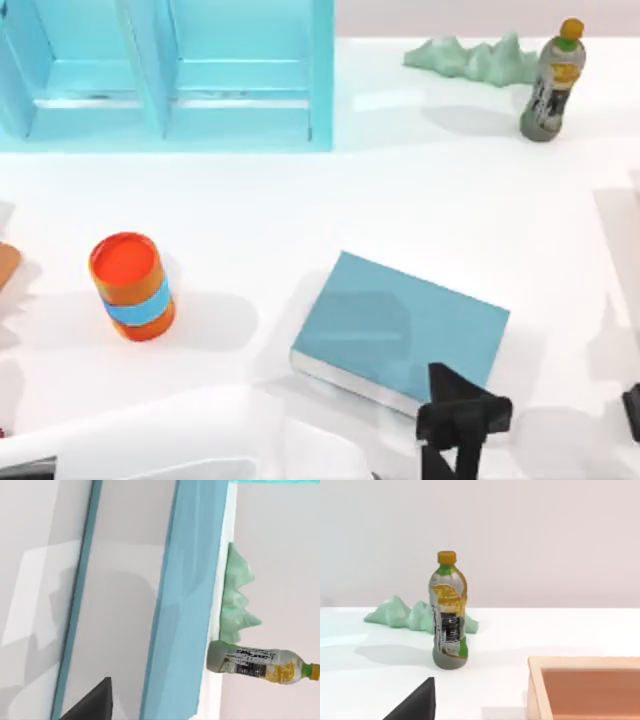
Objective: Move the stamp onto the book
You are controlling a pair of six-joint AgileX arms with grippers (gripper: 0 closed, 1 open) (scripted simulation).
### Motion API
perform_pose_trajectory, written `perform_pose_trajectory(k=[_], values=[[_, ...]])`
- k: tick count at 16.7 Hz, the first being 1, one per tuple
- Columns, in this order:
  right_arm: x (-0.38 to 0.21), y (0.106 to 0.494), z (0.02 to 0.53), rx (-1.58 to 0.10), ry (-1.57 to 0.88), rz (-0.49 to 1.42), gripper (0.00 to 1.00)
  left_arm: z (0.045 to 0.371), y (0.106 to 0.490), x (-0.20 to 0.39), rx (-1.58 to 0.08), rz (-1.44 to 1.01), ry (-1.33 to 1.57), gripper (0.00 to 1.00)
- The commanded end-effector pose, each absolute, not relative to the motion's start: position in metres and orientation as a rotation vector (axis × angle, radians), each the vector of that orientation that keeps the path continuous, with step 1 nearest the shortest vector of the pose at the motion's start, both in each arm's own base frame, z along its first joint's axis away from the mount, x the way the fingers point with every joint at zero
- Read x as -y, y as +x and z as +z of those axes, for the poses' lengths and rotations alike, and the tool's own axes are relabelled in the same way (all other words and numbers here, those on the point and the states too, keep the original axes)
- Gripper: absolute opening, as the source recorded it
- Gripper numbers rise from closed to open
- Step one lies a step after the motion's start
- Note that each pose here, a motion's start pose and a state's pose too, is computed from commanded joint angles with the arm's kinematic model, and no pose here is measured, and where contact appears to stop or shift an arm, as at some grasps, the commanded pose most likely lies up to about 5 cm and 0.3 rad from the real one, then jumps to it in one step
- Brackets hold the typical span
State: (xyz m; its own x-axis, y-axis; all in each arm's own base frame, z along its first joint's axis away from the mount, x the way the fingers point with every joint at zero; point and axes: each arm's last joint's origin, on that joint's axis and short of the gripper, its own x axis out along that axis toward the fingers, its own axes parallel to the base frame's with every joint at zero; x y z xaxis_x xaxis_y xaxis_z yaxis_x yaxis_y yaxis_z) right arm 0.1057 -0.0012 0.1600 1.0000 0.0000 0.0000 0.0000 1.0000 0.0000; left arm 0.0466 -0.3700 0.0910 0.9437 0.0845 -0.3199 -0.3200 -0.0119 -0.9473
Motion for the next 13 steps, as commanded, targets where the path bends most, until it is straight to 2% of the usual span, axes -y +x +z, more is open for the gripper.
perform_pose_trajectory(k=[6,13], values=[[0.001,0.106,0.16,0.0,0.0,0.0,1.0,0.105,0.01,0.358,-0.139,0.307,-1.529,1.0],[0.001,0.106,0.16,0.0,0.0,0.0,1.0,0.111,0.001,0.355,-0.123,0.296,-1.532,1.0]])
